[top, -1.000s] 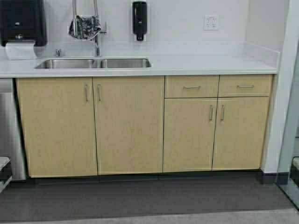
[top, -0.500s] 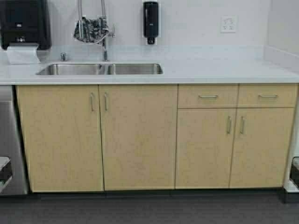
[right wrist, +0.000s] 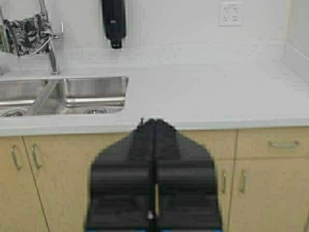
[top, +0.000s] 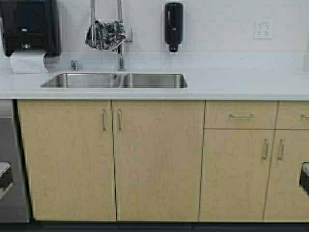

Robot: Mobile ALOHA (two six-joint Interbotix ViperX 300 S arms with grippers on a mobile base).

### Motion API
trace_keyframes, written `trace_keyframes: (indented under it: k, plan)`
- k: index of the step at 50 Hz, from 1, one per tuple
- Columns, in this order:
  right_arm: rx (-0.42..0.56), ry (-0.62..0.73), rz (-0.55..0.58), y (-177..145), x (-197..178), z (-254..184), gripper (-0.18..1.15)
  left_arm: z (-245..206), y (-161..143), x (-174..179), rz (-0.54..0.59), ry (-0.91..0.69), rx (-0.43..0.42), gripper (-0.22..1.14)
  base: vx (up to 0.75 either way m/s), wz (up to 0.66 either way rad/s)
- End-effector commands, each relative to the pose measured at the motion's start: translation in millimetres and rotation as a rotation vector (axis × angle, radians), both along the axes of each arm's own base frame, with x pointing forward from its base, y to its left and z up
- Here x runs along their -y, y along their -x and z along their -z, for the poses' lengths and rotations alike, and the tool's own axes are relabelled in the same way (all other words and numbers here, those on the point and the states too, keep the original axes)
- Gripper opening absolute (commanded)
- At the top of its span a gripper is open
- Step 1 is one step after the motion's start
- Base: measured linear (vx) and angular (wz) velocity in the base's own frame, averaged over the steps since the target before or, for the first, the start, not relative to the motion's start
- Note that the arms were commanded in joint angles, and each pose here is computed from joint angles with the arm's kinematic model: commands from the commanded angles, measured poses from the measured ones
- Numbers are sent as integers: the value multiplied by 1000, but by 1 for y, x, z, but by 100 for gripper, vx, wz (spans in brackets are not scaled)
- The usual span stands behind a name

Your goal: Get the cloth and wipe up the spill under the wine glass

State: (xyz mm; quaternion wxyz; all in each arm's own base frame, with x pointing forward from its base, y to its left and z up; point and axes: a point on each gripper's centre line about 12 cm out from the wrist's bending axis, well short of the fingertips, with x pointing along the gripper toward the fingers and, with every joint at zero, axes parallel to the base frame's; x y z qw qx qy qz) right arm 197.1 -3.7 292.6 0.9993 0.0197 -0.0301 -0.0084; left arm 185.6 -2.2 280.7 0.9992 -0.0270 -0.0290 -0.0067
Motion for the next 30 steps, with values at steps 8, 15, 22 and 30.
trace_keyframes:
  k: [8, 15, 22, 30]
  plan:
    - [50, 26, -19, 5, -4, -12, 6, -4, 2, 0, -1, 3, 23, 2, 45, 7]
    - [63, 28, -17, 9, -3, -12, 6, -1, 3, 0, 0, 9, 17, 2, 43, 12]
    - [67, 28, -19, 9, -4, -14, 6, 0, 3, 0, 0, 11, 14, 2, 41, 15]
    - [86, 28, -20, 7, -4, -17, 6, -1, 3, 0, -1, 12, 18, 2, 39, 18]
